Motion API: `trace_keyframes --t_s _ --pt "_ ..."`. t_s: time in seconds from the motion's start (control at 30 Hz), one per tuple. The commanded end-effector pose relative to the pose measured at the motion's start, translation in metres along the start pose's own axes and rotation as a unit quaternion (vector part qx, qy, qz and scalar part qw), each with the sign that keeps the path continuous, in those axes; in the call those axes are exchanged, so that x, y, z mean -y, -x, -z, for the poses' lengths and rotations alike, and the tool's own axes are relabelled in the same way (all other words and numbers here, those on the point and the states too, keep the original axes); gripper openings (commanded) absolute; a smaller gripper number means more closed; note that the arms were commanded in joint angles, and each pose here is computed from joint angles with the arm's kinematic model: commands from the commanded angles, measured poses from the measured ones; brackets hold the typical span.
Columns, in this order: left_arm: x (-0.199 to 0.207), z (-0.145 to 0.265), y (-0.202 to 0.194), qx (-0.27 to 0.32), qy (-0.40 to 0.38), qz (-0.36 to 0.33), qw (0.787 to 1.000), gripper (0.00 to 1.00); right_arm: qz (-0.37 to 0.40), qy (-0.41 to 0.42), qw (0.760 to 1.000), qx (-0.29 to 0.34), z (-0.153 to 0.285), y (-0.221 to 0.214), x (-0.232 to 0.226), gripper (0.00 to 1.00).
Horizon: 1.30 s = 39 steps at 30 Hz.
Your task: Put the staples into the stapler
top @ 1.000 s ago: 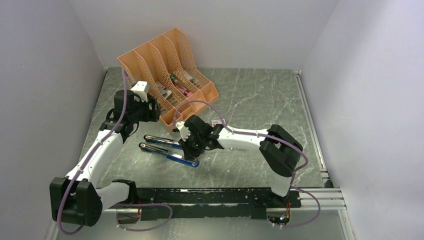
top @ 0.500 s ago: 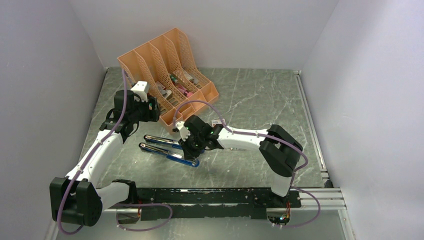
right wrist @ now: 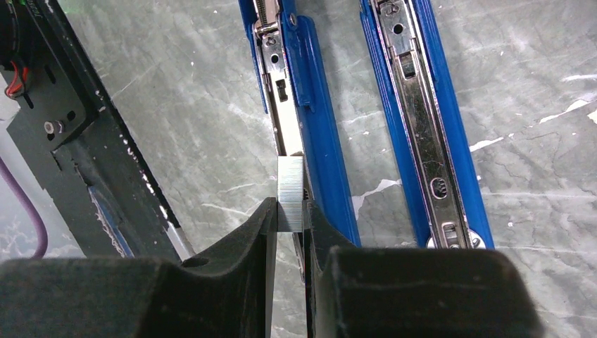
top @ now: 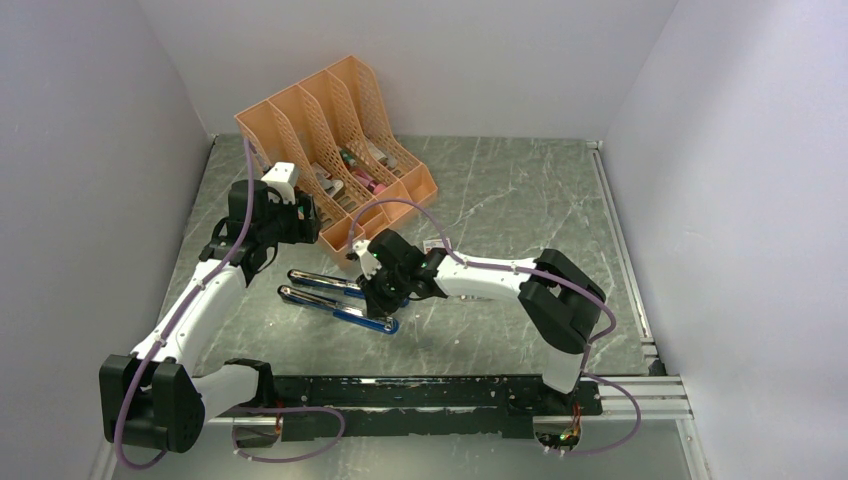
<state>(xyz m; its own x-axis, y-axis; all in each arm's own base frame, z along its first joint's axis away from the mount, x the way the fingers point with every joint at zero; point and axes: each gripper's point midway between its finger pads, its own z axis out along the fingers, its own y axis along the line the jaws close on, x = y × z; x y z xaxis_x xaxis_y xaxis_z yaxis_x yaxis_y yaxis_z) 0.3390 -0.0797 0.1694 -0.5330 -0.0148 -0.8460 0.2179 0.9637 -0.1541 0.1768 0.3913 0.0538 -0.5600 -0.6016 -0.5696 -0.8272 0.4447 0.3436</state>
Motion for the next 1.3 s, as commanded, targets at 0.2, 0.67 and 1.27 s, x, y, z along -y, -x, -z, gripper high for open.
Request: trace_keyframes --t_s 0.2,0.67,1.27 --pt "-0.001 0.002 0.002 0.006 -0.002 0.001 1.000 0.76 -0.013 -0.022 1.000 -0.007 -0.004 0.000 0.010 0.00" --pt "-0.001 0.002 0.003 0.007 -0.002 0.000 1.000 0.76 -0.003 -0.056 0.998 -0.019 -0.001 -0.004 0.021 0.00" --pt "-0.001 0.002 0.003 0.007 -0.001 0.000 1.000 0.76 0.062 -0.058 0.995 -0.043 0.002 0.003 0.024 0.00"
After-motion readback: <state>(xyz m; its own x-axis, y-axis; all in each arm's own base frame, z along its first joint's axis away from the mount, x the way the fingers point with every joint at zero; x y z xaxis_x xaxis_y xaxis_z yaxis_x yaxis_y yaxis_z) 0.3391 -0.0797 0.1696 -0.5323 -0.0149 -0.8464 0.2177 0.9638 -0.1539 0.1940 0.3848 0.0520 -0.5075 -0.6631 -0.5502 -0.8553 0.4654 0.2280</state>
